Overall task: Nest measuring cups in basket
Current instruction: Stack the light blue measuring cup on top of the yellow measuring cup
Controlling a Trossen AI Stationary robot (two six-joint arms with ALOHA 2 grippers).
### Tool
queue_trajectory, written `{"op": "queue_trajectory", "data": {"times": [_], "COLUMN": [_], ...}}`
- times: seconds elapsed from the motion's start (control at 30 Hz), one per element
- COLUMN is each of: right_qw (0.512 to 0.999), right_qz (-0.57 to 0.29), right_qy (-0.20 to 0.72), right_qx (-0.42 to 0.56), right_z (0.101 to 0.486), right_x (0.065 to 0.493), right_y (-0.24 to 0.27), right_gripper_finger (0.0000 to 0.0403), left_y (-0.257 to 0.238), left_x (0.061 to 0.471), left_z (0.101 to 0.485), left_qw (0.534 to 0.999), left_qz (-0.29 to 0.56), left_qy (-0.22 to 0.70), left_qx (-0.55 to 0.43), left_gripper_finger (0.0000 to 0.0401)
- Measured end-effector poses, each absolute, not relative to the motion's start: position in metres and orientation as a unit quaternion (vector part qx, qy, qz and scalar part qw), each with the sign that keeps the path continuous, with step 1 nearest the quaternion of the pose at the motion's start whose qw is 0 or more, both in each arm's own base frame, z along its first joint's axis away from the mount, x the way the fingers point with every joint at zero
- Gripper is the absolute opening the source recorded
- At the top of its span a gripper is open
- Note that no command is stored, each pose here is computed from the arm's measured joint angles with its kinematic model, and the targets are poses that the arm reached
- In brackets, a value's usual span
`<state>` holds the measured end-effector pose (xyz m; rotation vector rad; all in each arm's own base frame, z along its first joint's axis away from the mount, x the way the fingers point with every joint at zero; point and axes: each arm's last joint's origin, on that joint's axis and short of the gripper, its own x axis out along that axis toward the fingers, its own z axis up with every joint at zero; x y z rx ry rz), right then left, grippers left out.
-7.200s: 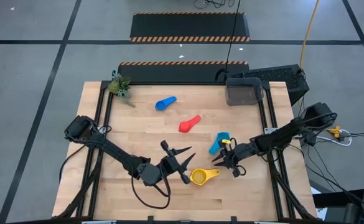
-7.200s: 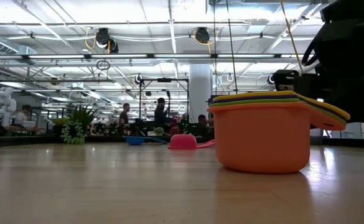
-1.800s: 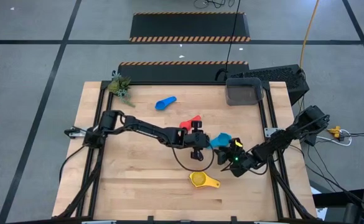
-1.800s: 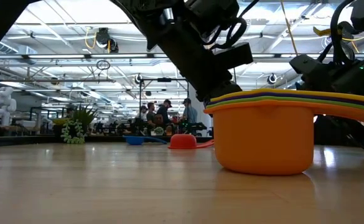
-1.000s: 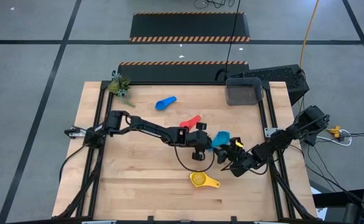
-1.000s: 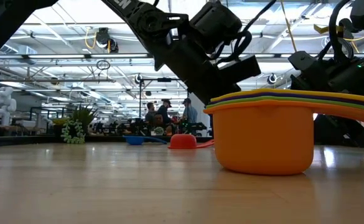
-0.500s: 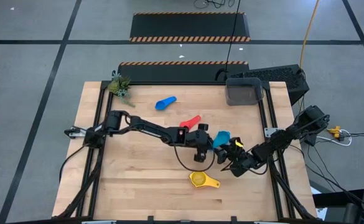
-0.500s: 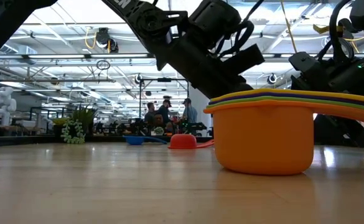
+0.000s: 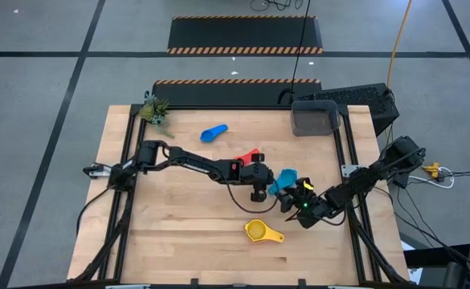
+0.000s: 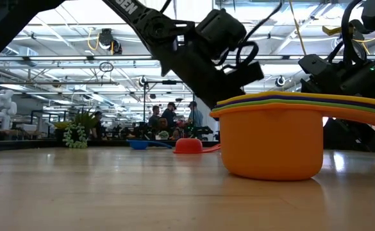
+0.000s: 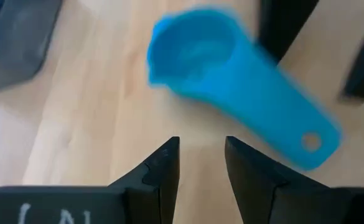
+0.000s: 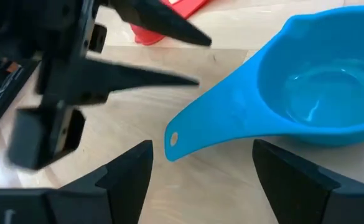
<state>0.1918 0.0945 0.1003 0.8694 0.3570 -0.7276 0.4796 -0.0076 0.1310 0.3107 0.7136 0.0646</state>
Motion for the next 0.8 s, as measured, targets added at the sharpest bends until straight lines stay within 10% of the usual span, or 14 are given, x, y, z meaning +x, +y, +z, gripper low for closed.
{"op": "queue_trajectory", "data": {"times": [0.8], "right_qw": [0.832], "right_qz": [-0.336], "right_qy": [0.170], "right_qx": [0.407], "right_z": [0.101], "right_x": [0.193], "right_y": [0.095], "right_gripper_finger": [0.0267], "left_y": [-0.023], "left_x": [0.489], "left_z": [0.122], "left_qw": [0.943], "left_qz": [-0.056], "left_qy": [0.287], "left_qx": [0.156], "left_gripper_finger": [0.0131]}}
